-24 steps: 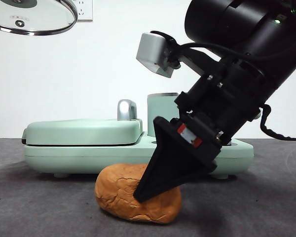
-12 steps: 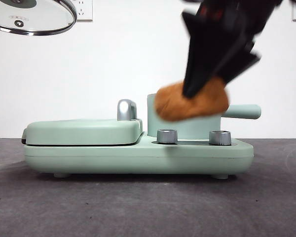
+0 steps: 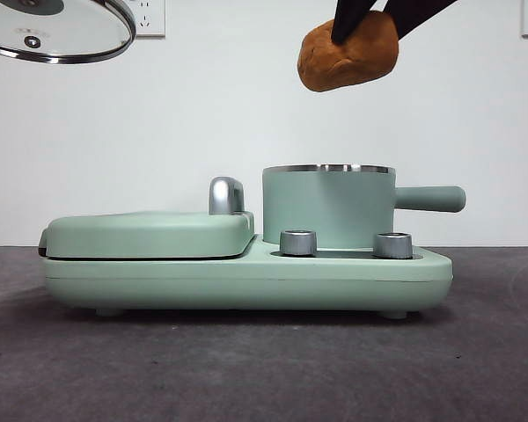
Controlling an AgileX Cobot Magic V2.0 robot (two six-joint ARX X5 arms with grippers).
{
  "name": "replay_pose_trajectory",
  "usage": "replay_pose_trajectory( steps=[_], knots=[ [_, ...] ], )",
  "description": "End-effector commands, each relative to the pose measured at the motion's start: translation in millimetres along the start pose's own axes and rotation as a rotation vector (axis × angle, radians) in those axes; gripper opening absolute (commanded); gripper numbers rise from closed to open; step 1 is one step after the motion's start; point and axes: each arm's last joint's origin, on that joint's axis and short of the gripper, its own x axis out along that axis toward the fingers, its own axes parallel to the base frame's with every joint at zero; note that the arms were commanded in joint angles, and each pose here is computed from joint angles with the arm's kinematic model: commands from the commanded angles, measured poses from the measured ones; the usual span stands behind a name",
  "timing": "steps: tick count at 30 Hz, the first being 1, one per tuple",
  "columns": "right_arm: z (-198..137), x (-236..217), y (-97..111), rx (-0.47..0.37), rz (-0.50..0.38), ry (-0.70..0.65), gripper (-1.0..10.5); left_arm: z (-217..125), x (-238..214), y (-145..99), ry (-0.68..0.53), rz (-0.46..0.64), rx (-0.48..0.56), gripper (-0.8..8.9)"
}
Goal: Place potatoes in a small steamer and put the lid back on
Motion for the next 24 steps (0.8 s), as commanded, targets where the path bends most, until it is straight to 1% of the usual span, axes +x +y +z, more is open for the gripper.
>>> replay_pose_trajectory(
  steps=[1, 9, 13, 19, 24],
  knots=[
    [14.0, 12.7, -10.9, 0.011, -0.02, 0.009, 1.8, 7.2, -2.8, -0.1, -0.043, -0.002, 0.0, 0.13],
    [41.8, 52.7, -48.0, 0.027, -0.069, 0.003, 1.8, 7.2, -2.8, -0.1, -0.043, -0.002, 0.0, 0.13],
    [51.1, 72.4, -63.2, 0.041, -0.083, 0.021, 1.8, 7.2, -2.8, -0.1, -0.043, -0.002, 0.0, 0.13],
    [57.7, 100.9, -78.3, 0.06, -0.089, 0.053, 1.8, 7.2, -2.8, -0.1, -0.042, -0.002, -0.001, 0.13],
    [56.0, 120.9, -84.9, 0.066, -0.091, 0.064, 1.8, 7.2, -2.8, -0.1, -0.042, -0.002, 0.0, 0.13]
  ],
)
